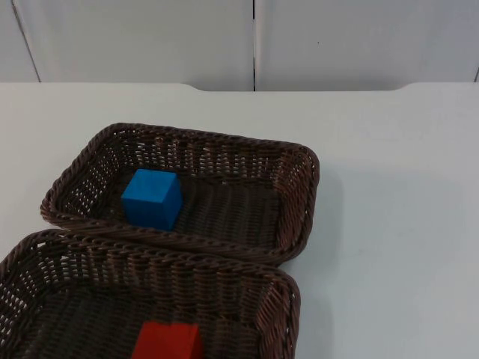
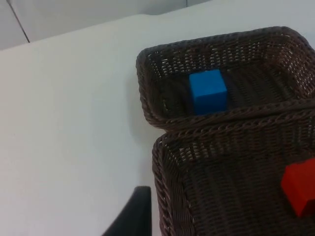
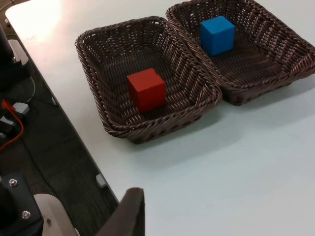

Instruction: Pick up one cube with the left hand and place it into the upper basket. Pick up one cube with the right hand and place it into the lower basket.

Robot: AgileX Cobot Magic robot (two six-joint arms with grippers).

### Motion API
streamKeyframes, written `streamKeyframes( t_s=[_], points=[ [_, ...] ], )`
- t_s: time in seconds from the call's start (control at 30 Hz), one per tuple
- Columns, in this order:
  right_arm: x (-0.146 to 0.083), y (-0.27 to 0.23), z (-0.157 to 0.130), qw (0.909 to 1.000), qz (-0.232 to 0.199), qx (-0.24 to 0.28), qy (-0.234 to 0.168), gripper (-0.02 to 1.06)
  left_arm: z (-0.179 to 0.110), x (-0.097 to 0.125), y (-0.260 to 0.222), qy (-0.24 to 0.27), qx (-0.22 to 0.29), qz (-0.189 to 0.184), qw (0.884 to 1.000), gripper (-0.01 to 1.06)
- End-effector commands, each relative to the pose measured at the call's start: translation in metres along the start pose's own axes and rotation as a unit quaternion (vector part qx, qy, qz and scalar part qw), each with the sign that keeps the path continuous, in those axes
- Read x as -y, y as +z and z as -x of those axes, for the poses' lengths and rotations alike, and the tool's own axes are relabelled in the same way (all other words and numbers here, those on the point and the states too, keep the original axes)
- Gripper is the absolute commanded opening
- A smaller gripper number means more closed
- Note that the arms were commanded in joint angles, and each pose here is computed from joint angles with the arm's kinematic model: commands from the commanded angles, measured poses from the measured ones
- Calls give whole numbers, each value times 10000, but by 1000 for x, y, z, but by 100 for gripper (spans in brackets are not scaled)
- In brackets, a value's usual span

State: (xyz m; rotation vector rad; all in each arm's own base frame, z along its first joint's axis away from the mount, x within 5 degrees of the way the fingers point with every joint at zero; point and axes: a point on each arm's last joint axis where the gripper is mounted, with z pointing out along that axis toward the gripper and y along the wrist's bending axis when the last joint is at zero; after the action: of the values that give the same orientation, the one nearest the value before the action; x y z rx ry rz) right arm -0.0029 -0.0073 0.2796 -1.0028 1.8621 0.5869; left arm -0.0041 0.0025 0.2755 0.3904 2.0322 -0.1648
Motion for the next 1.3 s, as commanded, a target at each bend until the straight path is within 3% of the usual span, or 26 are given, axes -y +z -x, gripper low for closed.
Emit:
streamKeyframes(
  t_s=[0.0, 1.07, 1.27],
  points=[
    [0, 0, 0, 10000, 16, 61, -8, 105, -1, -1, 1, -28, -4, 12, 10000, 105],
    [0, 0, 0, 10000, 26, 70, 18, 105, -1, -1, 1, -28, -4, 12, 10000, 105],
    [-1, 0, 0, 9995, -240, 68, 170, 105, -1, -1, 1, -28, -4, 12, 10000, 105]
  ],
)
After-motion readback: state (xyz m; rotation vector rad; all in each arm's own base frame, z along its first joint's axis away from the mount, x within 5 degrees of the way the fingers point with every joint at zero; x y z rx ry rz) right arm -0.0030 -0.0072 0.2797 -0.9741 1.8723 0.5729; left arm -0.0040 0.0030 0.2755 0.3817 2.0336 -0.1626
